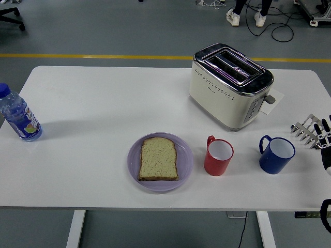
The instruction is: Pick up the cup,pour liquid into bread,place the cup on the desk
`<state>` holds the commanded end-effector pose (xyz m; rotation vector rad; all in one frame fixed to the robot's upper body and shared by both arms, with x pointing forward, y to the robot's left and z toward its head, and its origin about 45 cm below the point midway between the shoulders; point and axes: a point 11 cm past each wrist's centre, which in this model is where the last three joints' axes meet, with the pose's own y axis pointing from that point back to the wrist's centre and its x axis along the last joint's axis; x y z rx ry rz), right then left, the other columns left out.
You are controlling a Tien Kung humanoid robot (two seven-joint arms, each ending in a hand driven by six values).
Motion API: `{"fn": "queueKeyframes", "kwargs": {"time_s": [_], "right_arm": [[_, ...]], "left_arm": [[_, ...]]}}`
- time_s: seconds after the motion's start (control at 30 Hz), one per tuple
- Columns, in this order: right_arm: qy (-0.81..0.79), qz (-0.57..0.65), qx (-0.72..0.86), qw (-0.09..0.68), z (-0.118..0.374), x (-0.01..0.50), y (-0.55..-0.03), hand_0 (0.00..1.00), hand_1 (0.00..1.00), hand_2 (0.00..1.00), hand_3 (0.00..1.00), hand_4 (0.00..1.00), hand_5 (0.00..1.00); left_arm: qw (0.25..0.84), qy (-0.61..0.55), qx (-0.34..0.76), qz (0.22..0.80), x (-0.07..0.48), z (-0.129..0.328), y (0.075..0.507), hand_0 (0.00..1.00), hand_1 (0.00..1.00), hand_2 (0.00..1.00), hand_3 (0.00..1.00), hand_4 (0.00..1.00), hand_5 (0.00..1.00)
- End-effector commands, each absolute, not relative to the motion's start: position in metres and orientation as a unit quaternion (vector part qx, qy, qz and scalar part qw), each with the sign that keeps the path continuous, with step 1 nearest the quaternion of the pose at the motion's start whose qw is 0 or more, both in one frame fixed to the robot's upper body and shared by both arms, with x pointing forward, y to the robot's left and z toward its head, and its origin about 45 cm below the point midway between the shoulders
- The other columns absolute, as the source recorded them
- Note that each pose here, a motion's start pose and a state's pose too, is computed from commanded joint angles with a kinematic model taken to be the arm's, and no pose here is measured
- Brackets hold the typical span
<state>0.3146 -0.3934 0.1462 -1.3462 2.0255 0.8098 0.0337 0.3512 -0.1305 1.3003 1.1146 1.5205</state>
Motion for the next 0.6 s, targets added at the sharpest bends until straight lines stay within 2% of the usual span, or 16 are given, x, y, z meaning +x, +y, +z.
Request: {"fn": "queueKeyframes", "kwargs": {"time_s": [0.6], "right_arm": [[0.759,0.307,-0.495,0.290,0.1469,0.3151,-0.3944,0.656,0.573,0.634,0.605,0.660,0.374]], "left_arm": [[0.414,0.441,0.516,0.606,0.0368,-0.1300,0.3519,0.635,0.641,0.652,0.503,0.240,0.850]]}}
